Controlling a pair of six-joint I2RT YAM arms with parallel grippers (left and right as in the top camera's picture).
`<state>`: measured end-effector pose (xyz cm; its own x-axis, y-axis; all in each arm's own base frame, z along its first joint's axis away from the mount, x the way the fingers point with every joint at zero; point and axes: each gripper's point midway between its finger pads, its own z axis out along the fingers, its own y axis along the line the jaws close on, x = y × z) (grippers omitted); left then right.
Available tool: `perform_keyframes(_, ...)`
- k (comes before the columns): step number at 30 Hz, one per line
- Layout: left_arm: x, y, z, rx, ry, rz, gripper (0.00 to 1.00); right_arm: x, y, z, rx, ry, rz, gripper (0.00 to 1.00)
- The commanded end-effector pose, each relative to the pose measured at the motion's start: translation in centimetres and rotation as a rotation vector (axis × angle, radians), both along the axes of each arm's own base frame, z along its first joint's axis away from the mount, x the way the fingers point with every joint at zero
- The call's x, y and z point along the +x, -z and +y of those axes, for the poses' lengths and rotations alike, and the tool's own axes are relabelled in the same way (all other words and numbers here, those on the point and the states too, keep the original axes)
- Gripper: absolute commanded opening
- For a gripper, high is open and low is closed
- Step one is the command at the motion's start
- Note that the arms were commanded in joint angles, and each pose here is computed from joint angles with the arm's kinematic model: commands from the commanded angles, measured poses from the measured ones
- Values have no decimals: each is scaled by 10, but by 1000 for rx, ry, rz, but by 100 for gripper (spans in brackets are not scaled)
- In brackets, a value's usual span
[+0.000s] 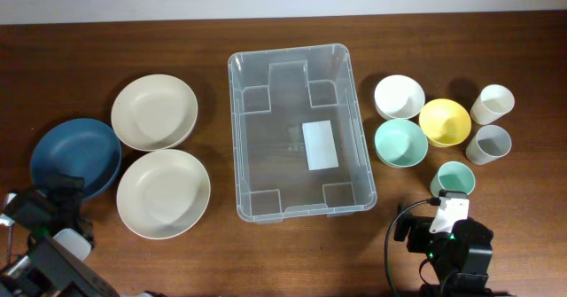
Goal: Pack container
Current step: 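Reach the left gripper to the dark blue plate and grasp its rim, then lift the blue plate and lower it into the clear container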
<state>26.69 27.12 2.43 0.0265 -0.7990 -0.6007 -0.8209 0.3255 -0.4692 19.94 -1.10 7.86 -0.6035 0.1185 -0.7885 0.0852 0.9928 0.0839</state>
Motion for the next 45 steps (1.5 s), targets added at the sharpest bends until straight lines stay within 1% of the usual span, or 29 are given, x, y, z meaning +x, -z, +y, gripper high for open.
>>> perform_keyframes(1, 1, 12, 0, -24, 0, 7, 100, 1, -3, 3, -4, -23, -12, 99)
perform_keyframes(4, 1, 14, 1, -25, -1, 8, 99, 1, -3, 3, -4, -23, -12, 99)
perform_keyframes(6, 2, 11, 2, -17, 0, 0, 94, 1, -3, 3, -4, -23, -12, 99)
perform_keyframes(8, 3, 10, 3, -11, 0, -6, 83, 1, -3, 3, -4, -23, -12, 99)
perform_keyframes(9, 3, 10, 3, -11, 0, -5, 81, 1, -3, 3, -4, -23, -12, 99)
perform_keyframes(12, 3, 10, 3, -12, 0, -5, 70, 1, -3, 3, -4, -23, -12, 99)
perform_keyframes(13, 3, 10, 3, -12, 0, -5, 67, 1, -3, 3, -4, -23, -12, 99)
perform_keyframes(15, 3, 10, 3, -11, -1, -5, 66, 1, -3, 3, -4, -23, -12, 99)
perform_keyframes(23, 6, 3, 7, 12, 0, -26, 26, 1, -3, 3, -4, -23, -12, 99)
perform_keyframes(26, 8, 0, 9, 18, 0, -32, 14, 1, -3, 3, -4, -23, -12, 99)
perform_keyframes(29, 10, -4, 11, 27, 0, -40, 8, 1, -3, 3, -4, -23, -12, 99)
perform_keyframes(31, 13, -11, 14, 42, 0, -53, 1, 1, -3, 3, -4, -23, -12, 99)
perform_keyframes(35, 13, -25, 18, 76, -7, -70, 1, 1, -3, 3, -4, -23, -12, 99)
perform_keyframes(38, 13, -44, 22, 126, -15, -87, 1, 1, -3, 3, -4, -23, -12, 99)
perform_keyframes(42, 16, -83, 20, 191, 6, -156, 1, 1, -3, 3, -4, -23, -12, 99)
perform_keyframes(45, 27, -119, 10, 216, 77, -238, 1, 1, -3, 3, -4, -23, -12, 99)
